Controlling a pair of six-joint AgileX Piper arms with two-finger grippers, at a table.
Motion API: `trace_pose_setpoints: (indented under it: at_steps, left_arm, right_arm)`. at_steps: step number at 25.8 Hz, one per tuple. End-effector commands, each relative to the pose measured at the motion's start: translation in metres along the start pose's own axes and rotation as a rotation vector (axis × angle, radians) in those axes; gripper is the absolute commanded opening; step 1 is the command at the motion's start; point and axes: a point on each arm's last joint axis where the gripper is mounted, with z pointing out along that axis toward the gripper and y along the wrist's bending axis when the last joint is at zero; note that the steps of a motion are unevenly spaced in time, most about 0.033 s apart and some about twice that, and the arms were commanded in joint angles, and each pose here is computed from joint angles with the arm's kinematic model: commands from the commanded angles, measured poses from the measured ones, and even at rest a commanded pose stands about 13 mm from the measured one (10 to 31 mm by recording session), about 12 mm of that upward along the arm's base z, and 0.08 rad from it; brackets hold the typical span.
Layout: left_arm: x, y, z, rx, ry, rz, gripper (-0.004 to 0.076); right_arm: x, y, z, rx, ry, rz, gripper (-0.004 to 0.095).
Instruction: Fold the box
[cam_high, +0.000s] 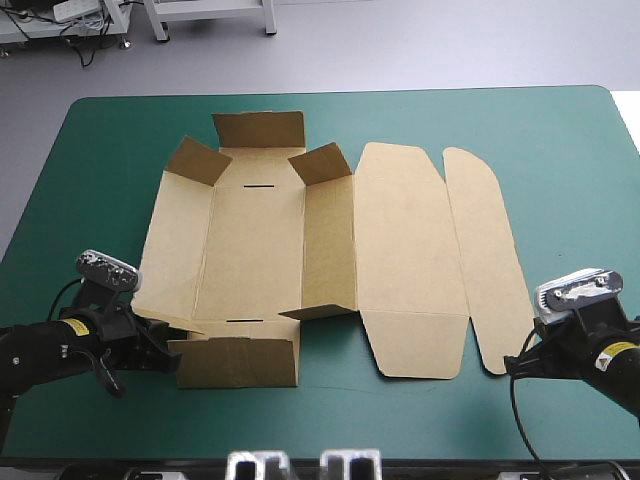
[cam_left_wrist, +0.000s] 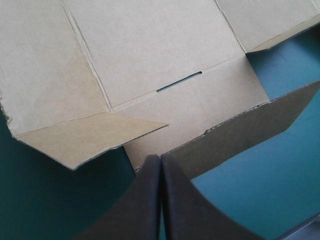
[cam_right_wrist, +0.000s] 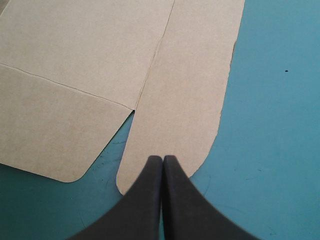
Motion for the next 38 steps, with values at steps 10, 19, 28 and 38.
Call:
trace_pose_setpoints:
  at_steps: [10, 19, 28, 38]
  left_arm:
    - [-0.008, -0.003, -0.006, 0.015, -0.062, -0.018, -0.0010]
    - [-0.008, -0.003, -0.007, 0.012, -0.069, -0.019, -0.0010]
    - [-0.008, -0.003, -0.007, 0.012, -0.068, -0.019, -0.0010]
    - [-0.057, 0.008, -0.012, -0.016, -0.301, -0.022, -0.0010]
  right_arm:
    - [-0.010, -0.002, -0.007, 0.019, -0.068, -0.006, -0.0020]
    - [-0.010, -0.002, -0.007, 0.021, -0.069, -0.007, -0.0020]
    - [-0.010, -0.002, -0.007, 0.021, -0.069, -0.007, -0.0020]
    - [-0.010, -0.002, -0.007, 0.022, -0.073, -0.007, -0.0020]
